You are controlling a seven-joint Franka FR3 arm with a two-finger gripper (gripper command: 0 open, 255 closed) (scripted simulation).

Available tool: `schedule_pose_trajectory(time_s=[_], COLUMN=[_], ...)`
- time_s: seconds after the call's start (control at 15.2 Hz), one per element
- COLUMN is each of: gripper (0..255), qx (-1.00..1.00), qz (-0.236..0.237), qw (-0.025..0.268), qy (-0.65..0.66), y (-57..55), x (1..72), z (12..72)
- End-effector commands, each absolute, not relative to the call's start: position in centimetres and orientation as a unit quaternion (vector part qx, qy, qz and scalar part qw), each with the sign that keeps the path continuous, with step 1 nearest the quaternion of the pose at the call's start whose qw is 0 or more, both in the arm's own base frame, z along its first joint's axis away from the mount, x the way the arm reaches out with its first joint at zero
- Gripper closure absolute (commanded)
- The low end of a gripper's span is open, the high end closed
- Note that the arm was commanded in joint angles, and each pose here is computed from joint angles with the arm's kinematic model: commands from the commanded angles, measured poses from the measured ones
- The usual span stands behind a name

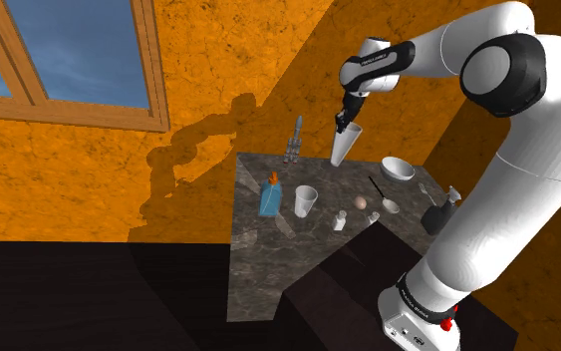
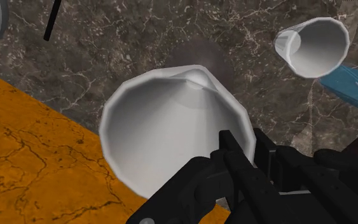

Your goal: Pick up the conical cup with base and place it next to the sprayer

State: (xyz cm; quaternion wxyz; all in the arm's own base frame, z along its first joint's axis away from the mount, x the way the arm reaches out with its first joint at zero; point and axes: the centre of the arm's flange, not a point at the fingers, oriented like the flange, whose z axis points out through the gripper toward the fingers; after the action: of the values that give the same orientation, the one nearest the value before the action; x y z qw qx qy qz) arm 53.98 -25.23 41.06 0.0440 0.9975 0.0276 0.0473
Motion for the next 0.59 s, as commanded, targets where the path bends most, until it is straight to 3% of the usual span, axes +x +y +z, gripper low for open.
schedule_pose_trajectory(time_s=[0.0, 0.53], gripper=[255, 255], qx=[0.998, 0.998], qz=[0.048, 0.048], qw=[0.044, 0.044], qy=[0.028, 0.028], y=[-25.2, -25.2], x=[53.9, 53.9], z=[42.2, 46.4])
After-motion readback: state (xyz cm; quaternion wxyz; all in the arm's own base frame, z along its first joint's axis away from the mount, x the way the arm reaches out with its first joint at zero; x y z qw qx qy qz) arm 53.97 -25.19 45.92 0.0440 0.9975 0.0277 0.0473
